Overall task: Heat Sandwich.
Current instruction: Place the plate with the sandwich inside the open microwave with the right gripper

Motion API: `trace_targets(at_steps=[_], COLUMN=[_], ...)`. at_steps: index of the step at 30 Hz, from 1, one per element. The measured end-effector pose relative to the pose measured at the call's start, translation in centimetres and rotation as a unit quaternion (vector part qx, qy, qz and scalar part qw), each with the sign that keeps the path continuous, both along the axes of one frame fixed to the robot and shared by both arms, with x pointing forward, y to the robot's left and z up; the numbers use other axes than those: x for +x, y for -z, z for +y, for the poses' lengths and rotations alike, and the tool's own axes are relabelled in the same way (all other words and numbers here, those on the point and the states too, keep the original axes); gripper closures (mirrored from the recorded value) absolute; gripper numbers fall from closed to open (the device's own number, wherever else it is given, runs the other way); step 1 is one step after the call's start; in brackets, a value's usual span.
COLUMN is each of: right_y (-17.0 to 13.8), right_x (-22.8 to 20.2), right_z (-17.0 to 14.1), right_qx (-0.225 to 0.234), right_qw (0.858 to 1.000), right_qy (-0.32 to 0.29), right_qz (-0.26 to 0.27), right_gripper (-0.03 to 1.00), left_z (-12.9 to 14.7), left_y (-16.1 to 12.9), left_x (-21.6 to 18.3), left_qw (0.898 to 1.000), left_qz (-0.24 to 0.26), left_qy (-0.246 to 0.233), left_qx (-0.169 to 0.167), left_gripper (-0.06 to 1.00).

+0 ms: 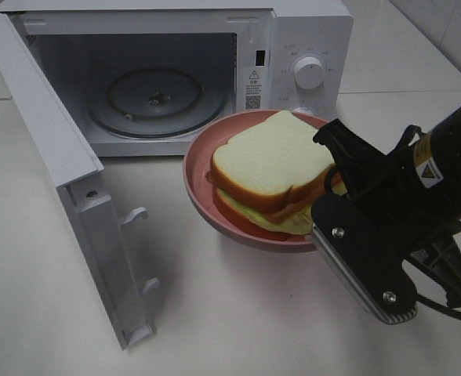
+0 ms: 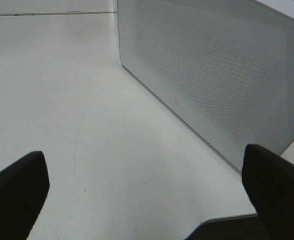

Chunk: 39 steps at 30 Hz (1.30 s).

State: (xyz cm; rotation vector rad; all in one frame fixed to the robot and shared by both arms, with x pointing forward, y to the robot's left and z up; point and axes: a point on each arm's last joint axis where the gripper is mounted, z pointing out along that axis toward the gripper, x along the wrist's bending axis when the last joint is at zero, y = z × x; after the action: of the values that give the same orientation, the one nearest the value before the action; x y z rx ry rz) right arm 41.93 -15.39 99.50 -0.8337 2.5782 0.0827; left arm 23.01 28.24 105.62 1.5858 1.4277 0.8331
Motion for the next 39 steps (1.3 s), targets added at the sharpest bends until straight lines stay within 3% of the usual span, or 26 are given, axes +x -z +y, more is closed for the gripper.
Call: trace_targets(at_steps=[16,39], right_y=[1.2,2.6], right_x=[1.0,5.2], right_z=[0.9,4.8], right_qx=[0.014,0.043], right_qw=[1.0,0.999], right_qy=[-0.007,-0.016], right_qz=[-0.007,-0.028], right_gripper=[0.95,0.95], left_z=[0.0,0.0], left_y=[0.0,0.0], left_x=[0.0,0.0], left_qw=[1.0,1.0], left_qz=[0.0,0.0], left_qy=[0.0,0.0], left_qx=[0.0,0.0], left_gripper=[-0.03,-0.03])
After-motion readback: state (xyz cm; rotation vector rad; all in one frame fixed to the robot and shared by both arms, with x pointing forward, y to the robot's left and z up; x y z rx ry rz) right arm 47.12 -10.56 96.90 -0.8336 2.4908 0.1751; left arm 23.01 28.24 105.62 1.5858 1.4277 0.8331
